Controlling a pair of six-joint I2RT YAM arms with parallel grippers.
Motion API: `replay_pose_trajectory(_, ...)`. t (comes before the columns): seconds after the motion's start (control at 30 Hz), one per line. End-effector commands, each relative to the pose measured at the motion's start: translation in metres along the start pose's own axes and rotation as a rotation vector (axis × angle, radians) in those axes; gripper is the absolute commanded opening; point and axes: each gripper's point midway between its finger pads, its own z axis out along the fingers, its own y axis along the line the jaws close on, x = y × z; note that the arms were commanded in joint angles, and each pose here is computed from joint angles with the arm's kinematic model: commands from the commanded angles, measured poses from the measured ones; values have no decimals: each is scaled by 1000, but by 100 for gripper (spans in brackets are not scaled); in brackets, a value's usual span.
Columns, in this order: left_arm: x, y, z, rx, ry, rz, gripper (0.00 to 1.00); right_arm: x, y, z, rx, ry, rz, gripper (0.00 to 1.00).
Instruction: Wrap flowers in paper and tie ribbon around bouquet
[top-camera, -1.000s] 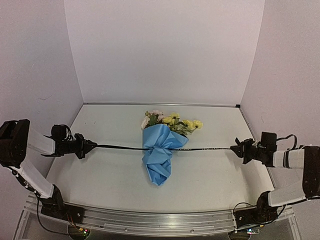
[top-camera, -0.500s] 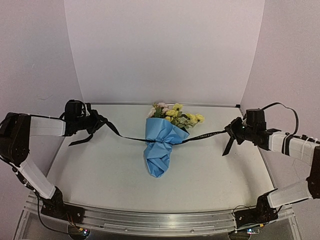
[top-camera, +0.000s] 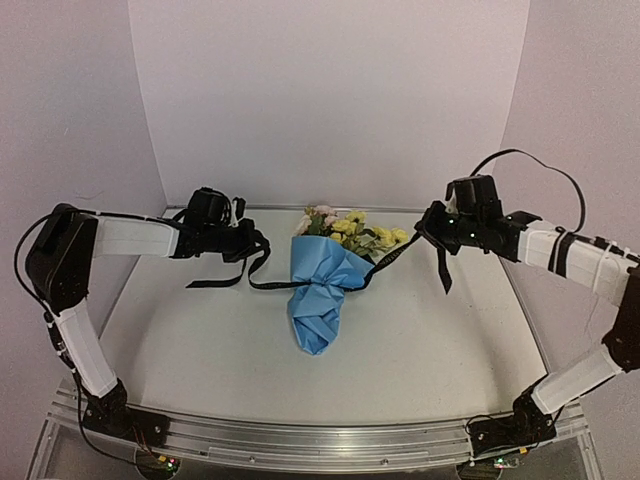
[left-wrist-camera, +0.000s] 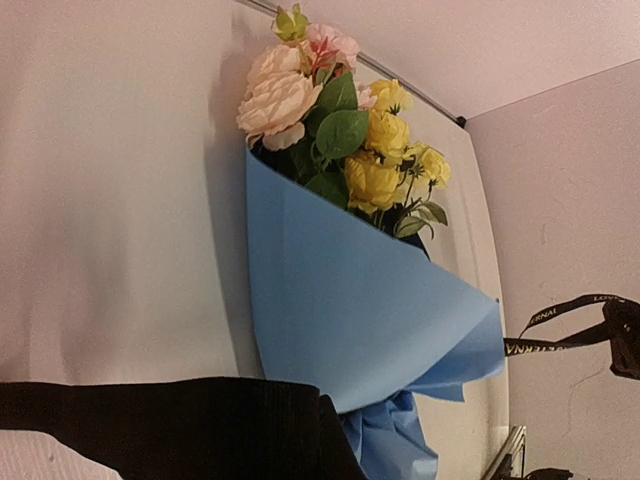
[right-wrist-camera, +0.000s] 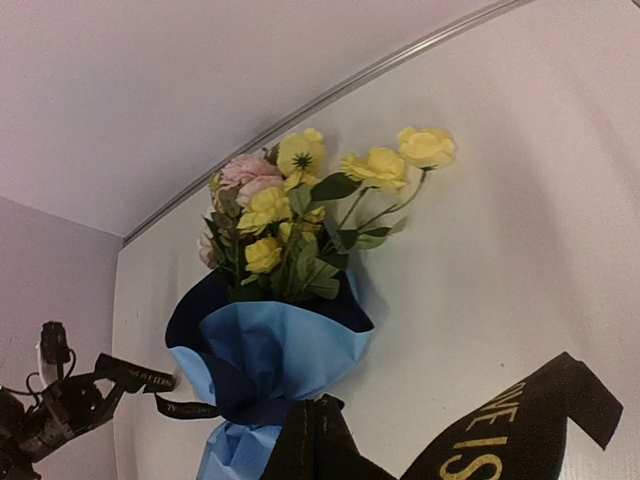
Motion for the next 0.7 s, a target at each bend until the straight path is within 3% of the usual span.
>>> replay_pose_trajectory(0.0, -5, -38, 47, 90, 61, 89, 0, 43, 49, 41, -60, 158, -116, 0)
replay_pose_trajectory(0.23, 37, -56, 88, 130, 187, 117, 0, 108, 100, 86, -91, 281, -191, 0)
replay_pose_trajectory(0.47, 103, -56, 87, 125, 299, 136, 0, 161, 91, 92, -46, 369, -212, 0)
replay_pose_trajectory(0.67, 134, -50, 78, 117, 330, 120, 0, 200, 78, 86, -2, 422, -232, 0)
